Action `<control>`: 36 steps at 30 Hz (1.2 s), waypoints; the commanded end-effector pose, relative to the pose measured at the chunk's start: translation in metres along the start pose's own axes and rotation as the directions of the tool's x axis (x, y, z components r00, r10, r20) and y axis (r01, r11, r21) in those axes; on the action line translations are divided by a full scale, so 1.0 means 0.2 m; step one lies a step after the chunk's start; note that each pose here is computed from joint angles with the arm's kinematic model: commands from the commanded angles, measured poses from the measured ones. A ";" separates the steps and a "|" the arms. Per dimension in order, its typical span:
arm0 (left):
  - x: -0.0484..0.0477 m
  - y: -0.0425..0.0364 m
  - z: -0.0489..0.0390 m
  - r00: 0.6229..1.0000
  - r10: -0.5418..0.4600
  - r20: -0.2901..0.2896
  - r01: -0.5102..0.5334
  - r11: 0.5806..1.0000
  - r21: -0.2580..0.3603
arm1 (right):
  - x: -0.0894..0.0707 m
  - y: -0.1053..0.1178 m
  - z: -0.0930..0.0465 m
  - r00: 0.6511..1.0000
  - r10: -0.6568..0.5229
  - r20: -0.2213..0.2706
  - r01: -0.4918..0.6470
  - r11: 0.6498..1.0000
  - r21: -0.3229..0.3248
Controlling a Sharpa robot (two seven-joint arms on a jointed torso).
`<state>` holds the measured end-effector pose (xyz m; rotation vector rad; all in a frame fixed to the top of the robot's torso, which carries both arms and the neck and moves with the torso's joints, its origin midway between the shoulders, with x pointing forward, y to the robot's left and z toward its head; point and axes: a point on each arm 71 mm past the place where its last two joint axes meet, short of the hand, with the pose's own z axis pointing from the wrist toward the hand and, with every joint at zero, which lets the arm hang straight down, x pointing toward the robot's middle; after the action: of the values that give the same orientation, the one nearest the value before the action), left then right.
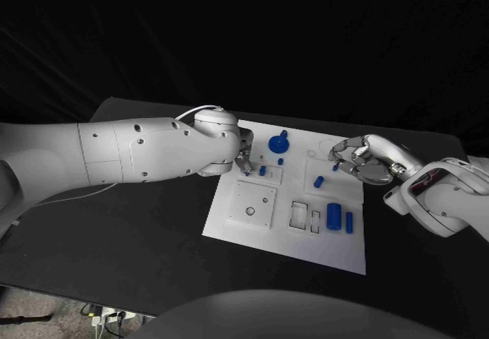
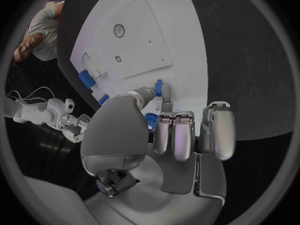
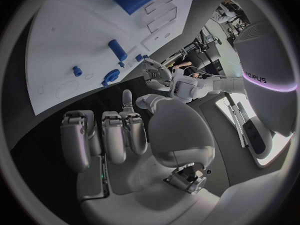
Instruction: Assemble the parts on the task board
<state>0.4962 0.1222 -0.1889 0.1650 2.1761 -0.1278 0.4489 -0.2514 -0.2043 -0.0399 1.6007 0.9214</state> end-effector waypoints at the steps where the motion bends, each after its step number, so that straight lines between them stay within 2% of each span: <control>1: -0.019 0.043 -0.020 0.995 0.017 0.102 -0.005 0.994 -0.113 | 0.01 -0.01 -0.01 1.000 -0.005 -0.002 0.005 1.000 -0.005; 5: -0.018 0.054 -0.041 0.988 -0.005 0.157 0.022 0.995 -0.102 | 0.02 -0.01 -0.01 1.000 -0.004 -0.001 0.004 1.000 -0.003; 9: -0.021 0.047 -0.061 0.975 -0.024 0.220 0.042 0.996 -0.078 | 0.02 -0.02 -0.02 1.000 -0.004 0.000 0.004 1.000 -0.002; 13: -0.003 0.037 -0.075 0.968 -0.033 0.247 0.050 0.997 -0.061 | 0.03 -0.02 -0.02 1.000 -0.003 0.000 0.003 1.000 -0.001; 19: 0.033 0.040 -0.071 0.968 -0.035 0.249 0.052 0.997 -0.061 | 0.03 -0.03 -0.02 1.000 0.001 0.000 -0.001 1.000 0.005; 25: 0.066 0.059 -0.048 0.971 -0.053 0.231 0.072 0.995 -0.074 | 0.04 -0.03 -0.03 1.000 0.002 0.000 -0.002 1.000 0.009; 36: 0.094 0.066 -0.030 0.973 -0.059 0.222 0.079 0.994 -0.082 | 0.04 -0.03 -0.03 1.000 0.004 0.001 -0.004 1.000 0.006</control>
<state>0.4820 0.1310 -0.2012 0.0970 1.9697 -0.1842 0.4463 -0.2563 -0.2147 -0.0230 1.6086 0.9109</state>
